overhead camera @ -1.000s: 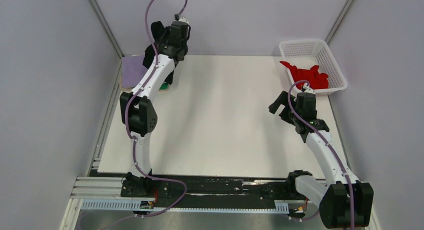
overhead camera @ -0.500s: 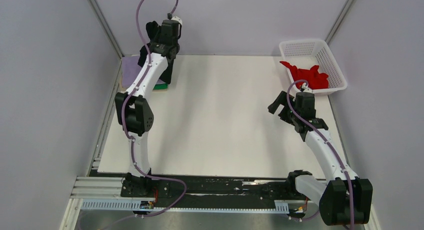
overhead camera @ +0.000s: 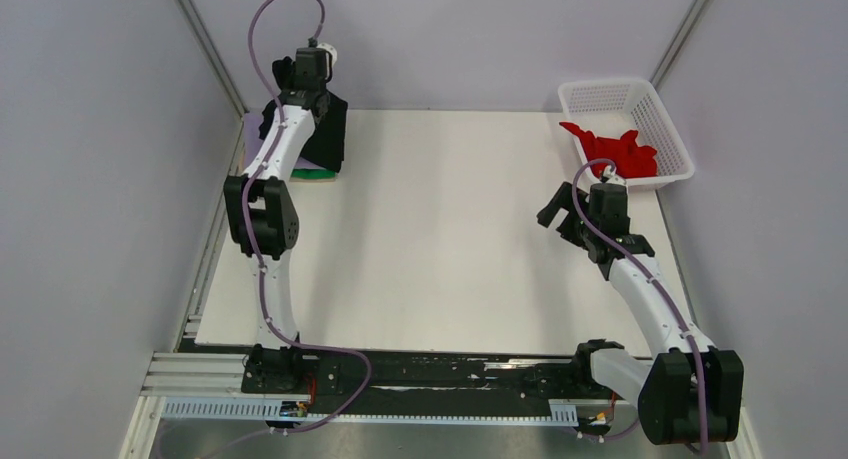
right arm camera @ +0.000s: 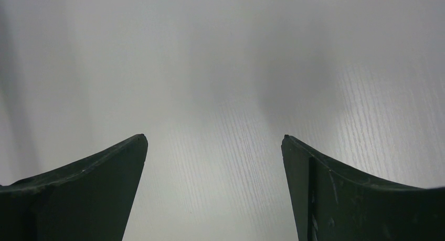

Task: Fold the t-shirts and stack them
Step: Put the neatly folded tshirt into the corner of the board with the left arm, then reset both arms

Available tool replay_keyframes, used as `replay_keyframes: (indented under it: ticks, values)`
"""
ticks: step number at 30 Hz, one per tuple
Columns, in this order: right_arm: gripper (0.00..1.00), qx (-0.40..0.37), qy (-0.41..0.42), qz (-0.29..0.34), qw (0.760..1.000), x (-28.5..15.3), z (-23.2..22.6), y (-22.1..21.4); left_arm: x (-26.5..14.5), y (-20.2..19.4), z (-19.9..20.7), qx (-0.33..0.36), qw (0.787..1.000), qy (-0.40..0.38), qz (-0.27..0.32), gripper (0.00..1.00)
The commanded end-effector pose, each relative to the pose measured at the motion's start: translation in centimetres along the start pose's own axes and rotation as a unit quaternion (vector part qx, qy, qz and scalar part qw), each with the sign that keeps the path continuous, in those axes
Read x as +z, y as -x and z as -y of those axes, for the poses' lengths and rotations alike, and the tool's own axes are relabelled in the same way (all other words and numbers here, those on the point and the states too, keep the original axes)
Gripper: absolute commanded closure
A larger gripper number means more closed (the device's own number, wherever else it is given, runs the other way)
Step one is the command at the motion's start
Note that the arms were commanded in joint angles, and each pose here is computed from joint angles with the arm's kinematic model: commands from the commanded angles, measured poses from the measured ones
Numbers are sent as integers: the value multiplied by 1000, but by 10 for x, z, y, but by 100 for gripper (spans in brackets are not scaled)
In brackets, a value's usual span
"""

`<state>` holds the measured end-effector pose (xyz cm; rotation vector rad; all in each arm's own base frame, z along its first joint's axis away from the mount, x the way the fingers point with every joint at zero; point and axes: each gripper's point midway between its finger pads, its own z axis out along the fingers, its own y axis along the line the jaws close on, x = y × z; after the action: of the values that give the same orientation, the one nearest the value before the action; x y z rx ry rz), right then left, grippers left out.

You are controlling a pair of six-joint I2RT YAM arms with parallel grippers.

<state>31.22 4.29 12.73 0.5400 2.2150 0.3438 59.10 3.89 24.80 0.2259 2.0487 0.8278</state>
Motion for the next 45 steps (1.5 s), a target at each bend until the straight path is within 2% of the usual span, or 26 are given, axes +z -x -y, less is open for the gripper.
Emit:
replay_keyframes:
  ticks: [1,5,8,9,10,11,12,14,18,21,22,25,29,30,34,38,41,45]
  values:
    - [0,-5,4,32,999,-3,-6,22,42,-12,-15,-21,1000,1,0,100]
    - [0,-5,-17,41,999,-3,2,24,65,-28,-16,-41,999,-7,-12,93]
    - [0,-5,-17,41,999,-3,1,25,82,-42,-28,-73,997,-10,-21,71]
    - [0,-4,-18,41,999,-3,1,25,86,-46,-34,-84,996,-5,-25,68]
    - [0,-3,-18,40,999,-3,1,25,89,-45,-36,-90,996,-1,-24,61]
    - [0,-3,-17,40,999,-4,0,26,91,-47,-42,-100,995,7,-26,51]
    - [0,-2,-15,40,999,-4,0,26,94,-46,-46,-107,994,15,-25,14]
    - [0,0,-12,41,999,-6,-1,26,94,-46,-57,-121,991,38,-32,2]
    - [0,5,-7,50,999,-12,-3,28,79,-36,-69,-180,982,44,-30,0]
    - [0,4,1,58,998,-17,-6,31,49,-12,-69,-256,967,-9,-1,0]
    - [0,5,2,62,998,-20,-7,33,46,-15,-58,-267,963,-32,-7,0]
    - [0,8,5,73,997,-24,-8,37,2,9,-45,-336,933,-126,24,0]
    - [0,12,-2,83,996,-25,-5,40,-64,18,-27,-385,894,-222,52,0]
    - [0,10,-4,83,996,-24,-4,39,-76,16,-19,-388,890,-234,54,0]
    - [0,13,-5,79,997,-20,1,33,-144,-20,23,-389,877,-275,67,0]
    - [0,11,0,81,997,-18,4,27,-192,-80,75,-382,864,-326,47,0]
    - [0,13,1,79,997,-18,6,22,-209,-124,91,-370,869,-330,11,0]
    - [0,27,-6,82,996,-15,11,16,-221,-148,94,-372,868,-329,12,0]
